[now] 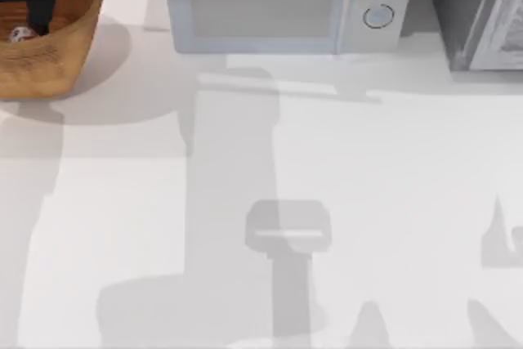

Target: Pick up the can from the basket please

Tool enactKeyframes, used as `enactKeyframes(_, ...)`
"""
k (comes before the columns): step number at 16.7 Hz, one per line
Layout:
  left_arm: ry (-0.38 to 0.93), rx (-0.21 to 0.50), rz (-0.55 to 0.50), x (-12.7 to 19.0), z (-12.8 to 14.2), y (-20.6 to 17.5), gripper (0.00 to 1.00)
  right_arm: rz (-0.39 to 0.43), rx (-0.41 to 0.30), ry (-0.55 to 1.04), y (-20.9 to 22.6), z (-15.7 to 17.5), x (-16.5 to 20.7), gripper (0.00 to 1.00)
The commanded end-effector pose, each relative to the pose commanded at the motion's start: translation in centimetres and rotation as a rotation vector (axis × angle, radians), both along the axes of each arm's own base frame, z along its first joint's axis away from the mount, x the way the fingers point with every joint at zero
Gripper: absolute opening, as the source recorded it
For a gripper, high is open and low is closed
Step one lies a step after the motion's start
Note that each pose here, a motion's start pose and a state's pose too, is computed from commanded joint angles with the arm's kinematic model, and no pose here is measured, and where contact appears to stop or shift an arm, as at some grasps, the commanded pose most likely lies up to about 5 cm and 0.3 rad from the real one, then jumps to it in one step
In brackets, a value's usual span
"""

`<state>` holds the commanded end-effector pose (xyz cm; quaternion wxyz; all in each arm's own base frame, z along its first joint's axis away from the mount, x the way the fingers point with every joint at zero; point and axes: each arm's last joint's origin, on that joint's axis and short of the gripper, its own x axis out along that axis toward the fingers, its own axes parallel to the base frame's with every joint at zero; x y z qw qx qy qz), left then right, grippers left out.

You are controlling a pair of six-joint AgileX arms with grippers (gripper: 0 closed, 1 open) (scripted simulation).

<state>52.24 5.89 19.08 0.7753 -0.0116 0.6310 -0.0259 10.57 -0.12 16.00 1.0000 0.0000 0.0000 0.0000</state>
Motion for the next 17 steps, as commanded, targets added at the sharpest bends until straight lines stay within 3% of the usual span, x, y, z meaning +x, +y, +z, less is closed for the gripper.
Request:
enactKeyframes(3,-0.003,0.0,0.006,0.3,-0.8,0.1,1.0,0.0,0.0,0.0,0.0,0.0,0.0,1.0)
enactKeyframes(9,0.0,0.0,0.005,1.2,-5.7,0.0,1.0,0.0,0.0,0.0,0.0,0.0,0.0,1.0)
enactKeyframes(13,0.001,0.0,0.005,1.2,-5.9,0.0,1.0,0.0,0.0,0.0,0.0,0.0,0.0,1.0)
enactKeyframes(17,0.001,0.0,0.005,1.2,-5.9,0.0,0.7,0.0,0.0,0.0,0.0,0.0,0.0,1.0)
